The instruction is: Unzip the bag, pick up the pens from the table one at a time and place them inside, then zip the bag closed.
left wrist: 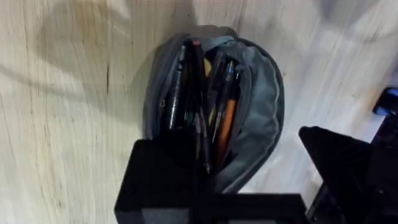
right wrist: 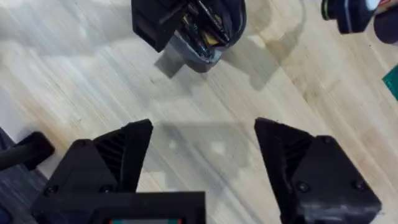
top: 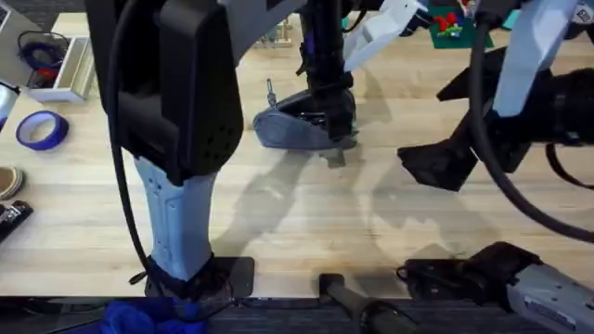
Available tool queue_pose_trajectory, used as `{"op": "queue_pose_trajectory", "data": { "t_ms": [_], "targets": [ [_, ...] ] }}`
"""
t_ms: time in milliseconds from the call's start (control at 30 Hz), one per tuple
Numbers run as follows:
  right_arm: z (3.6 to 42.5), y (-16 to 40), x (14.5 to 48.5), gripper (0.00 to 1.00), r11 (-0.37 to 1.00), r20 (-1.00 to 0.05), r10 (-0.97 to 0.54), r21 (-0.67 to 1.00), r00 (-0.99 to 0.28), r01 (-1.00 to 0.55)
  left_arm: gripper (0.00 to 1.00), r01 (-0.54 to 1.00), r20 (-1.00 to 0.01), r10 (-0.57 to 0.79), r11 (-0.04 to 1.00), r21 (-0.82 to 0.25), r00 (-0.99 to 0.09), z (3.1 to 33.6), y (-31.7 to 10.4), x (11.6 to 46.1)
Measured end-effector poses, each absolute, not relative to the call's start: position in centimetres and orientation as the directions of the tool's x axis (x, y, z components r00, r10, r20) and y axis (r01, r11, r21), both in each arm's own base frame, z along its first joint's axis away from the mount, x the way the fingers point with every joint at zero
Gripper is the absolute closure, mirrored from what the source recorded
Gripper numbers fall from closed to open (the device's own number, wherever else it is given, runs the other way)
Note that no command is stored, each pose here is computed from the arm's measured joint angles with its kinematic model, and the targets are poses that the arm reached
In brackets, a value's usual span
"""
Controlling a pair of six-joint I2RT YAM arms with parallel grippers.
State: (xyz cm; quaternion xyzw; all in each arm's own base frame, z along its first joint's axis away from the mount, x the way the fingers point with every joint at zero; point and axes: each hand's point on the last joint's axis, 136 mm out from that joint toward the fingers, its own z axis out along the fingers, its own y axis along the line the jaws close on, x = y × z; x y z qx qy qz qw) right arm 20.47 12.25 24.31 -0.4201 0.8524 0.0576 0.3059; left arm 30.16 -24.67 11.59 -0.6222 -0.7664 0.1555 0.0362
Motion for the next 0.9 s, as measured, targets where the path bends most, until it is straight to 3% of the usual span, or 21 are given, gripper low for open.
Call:
{"op": "queue_pose_trajectory", "data": {
  "t_ms": [733, 900],
  "targets": [
    [24.3, 12.3, 20.5, 0.005, 0.640, -0.570, -0.681, -0.159, -0.460, -0.752, 0.006, 0.939, -0.114, 0.968, 0.182, -0.292, -0.223, 11.6, -24.2, 29.8],
    [24.3, 12.3, 20.5, 0.005, 0.640, -0.570, -0.681, -0.159, -0.460, -0.752, 0.006, 0.938, -0.055, 0.968, 0.223, -0.266, -0.246, 11.6, -23.3, 30.0]
  ]
}}
